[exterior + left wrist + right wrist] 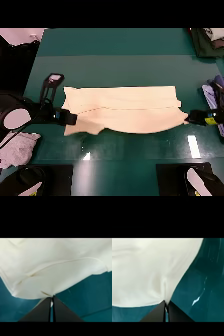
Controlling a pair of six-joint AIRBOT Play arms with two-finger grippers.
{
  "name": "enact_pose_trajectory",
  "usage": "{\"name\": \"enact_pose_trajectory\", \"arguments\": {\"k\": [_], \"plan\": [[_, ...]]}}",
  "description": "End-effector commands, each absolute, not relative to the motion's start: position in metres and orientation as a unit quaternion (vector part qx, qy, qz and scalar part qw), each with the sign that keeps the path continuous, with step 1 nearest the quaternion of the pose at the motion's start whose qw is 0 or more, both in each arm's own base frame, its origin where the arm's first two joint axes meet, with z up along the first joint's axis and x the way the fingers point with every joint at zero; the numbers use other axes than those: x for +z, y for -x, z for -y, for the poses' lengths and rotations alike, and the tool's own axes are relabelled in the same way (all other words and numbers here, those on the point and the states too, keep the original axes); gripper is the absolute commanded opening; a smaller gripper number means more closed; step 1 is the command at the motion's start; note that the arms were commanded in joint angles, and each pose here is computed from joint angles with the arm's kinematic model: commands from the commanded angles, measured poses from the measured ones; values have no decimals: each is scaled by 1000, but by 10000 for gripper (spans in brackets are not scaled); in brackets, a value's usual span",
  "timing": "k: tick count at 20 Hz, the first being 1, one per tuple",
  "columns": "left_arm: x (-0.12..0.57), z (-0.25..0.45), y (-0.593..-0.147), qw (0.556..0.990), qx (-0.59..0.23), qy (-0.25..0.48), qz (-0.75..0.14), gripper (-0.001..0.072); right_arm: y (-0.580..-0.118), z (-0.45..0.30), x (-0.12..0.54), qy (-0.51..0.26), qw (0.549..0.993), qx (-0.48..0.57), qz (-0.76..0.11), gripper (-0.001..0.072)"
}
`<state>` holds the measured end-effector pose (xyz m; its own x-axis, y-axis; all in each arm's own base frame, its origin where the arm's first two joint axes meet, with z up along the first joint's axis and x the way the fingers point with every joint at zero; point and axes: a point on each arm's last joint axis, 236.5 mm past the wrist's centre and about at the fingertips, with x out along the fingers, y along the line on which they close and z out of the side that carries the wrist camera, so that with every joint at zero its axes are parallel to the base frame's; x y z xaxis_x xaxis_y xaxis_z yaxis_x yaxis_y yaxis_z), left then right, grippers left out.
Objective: Fold the shirts.
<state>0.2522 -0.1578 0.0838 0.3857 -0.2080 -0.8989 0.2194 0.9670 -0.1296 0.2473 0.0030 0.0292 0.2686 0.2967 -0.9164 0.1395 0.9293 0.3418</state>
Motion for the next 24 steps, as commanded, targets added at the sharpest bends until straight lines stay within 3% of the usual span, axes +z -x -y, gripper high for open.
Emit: {"name": "enact_pose_trajectory", "arguments": {"k": [1, 12, 21, 22, 23, 24], "plan": [[111, 142, -303, 894, -92, -30, -437, 31, -299, -5, 47, -173, 812, 61, -554, 17], [107, 80, -413, 936, -4, 69, -344, 31, -410, 6, 25, -170, 814, 65, -552, 18], [51, 90, -451, 930, -12, 63, -362, 32, -454, -9, 0, -203, 813, 77, -540, 30], [48, 92, -454, 930, -13, 66, -360, 32, -459, -10, -1, -207, 817, 76, -533, 162], [50, 93, -456, 932, -16, 68, -355, 44, -465, -11, 0, -215, 820, 75, -525, 385], [53, 94, -458, 935, -19, 69, -348, 250, -469, -13, 3, -225, 823, 76, -515, 507]]}}
